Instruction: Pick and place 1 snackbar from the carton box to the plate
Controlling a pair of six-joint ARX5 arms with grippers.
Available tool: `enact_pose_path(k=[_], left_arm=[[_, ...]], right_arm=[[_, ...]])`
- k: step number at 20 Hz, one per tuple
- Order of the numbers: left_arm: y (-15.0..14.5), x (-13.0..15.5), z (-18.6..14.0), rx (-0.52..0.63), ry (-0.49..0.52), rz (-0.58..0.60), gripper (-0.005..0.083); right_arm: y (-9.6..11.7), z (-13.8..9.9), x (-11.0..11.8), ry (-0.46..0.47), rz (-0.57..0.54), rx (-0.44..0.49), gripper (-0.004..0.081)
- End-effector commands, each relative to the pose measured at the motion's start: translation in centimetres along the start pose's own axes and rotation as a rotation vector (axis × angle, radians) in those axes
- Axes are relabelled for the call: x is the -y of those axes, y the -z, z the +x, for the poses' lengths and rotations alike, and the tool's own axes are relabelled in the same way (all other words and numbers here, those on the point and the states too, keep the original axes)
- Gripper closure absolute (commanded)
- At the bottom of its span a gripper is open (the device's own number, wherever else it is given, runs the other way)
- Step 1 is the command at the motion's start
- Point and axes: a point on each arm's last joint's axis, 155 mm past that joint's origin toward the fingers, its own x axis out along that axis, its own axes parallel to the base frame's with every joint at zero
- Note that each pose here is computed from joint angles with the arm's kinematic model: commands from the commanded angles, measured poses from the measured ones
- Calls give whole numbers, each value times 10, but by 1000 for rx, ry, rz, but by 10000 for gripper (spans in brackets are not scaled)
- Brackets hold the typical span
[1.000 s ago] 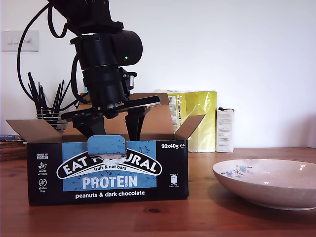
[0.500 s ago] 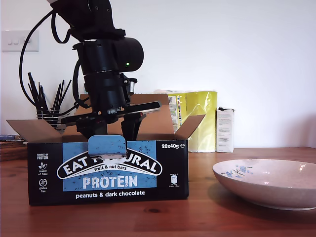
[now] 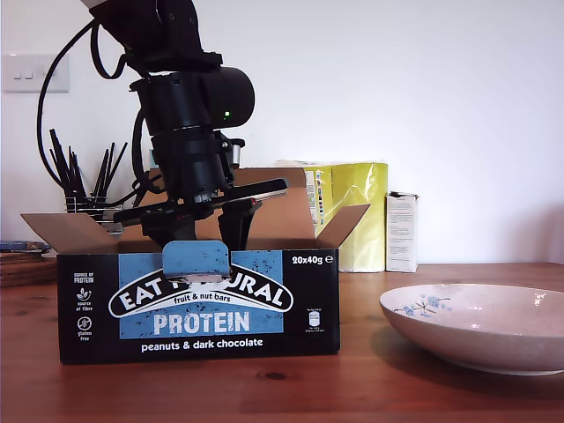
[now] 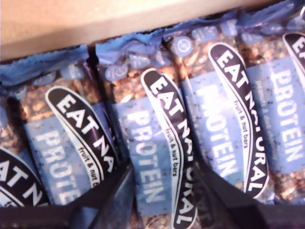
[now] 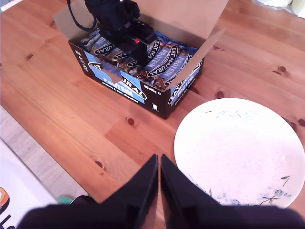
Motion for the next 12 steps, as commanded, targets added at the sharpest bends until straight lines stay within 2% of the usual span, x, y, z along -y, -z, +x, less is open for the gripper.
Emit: enact_pose_path(k=[1,12], left_arm=[[1,3,10,-25,-2,16,617],[1,4,-19,-28,-6,61,617]], right_arm=[[-5,-2,-2,-6,-11,16,783],[-6,-2,-2,-5,-11,20,783]])
